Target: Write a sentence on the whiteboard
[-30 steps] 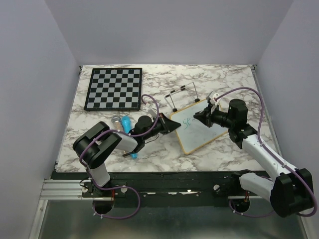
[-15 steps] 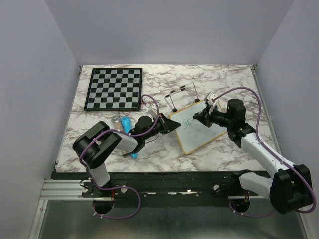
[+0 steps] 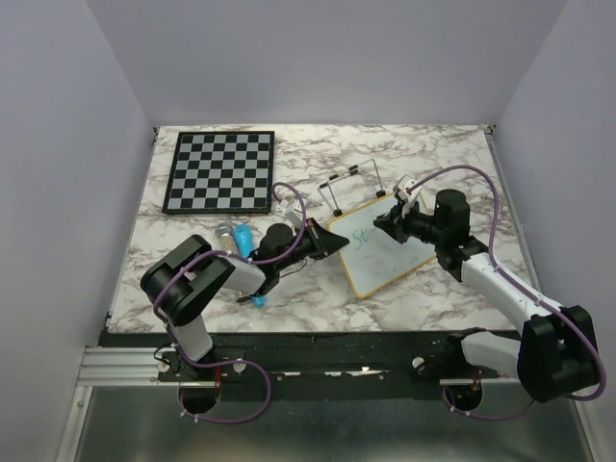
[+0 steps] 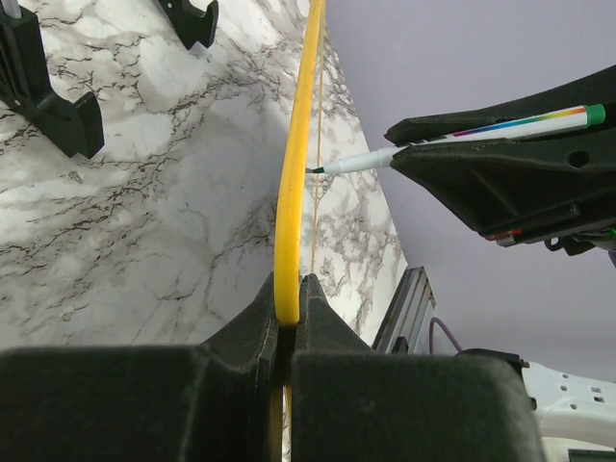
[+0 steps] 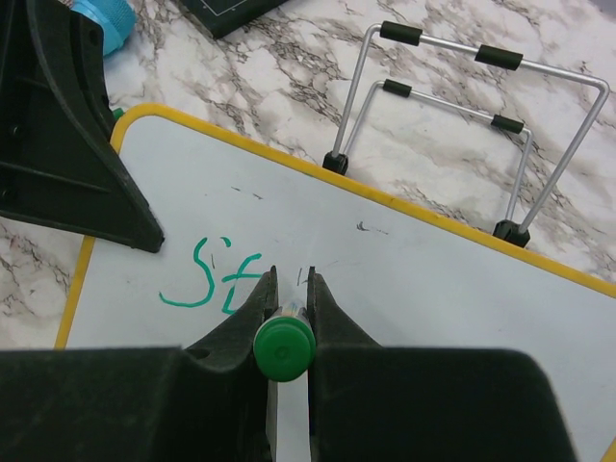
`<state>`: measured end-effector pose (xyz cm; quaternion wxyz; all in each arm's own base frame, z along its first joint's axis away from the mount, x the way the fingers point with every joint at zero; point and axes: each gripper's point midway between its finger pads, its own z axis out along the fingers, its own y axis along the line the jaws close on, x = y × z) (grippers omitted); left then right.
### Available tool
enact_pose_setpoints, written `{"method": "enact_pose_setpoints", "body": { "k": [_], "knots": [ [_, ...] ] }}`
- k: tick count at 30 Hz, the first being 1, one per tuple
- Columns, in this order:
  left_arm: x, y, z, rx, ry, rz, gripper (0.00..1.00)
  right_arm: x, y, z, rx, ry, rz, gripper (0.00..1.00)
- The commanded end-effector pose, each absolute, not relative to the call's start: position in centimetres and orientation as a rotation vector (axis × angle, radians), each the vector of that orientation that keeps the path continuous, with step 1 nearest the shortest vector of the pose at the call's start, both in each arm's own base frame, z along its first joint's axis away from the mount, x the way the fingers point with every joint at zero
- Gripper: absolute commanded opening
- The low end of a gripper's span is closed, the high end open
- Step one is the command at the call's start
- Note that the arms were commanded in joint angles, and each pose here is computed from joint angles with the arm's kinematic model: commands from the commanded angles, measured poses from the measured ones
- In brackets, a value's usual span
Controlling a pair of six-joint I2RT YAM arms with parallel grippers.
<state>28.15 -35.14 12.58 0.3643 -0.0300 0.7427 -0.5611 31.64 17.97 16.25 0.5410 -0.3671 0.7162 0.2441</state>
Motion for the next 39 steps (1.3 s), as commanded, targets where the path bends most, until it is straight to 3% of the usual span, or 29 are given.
{"method": "enact_pose_setpoints", "body": {
  "k": [1,19,39],
  "knots": [
    [27.9,-34.9,11.2,-0.042,1.941,-1.412,0.00,32.8,17.7,16.5,-0.844,1.692,0.549,0.01],
    [27.8,-35.0,11.2,-0.040,1.944,-1.413,0.00,30.9,19.3,16.1,-0.913,1.672,0.689,0.01],
    [27.9,-34.9,11.2,-0.027,1.946,-1.400,0.00,30.9,18.3,14.1,-0.933,1.797,0.648,0.01]
  ]
}}
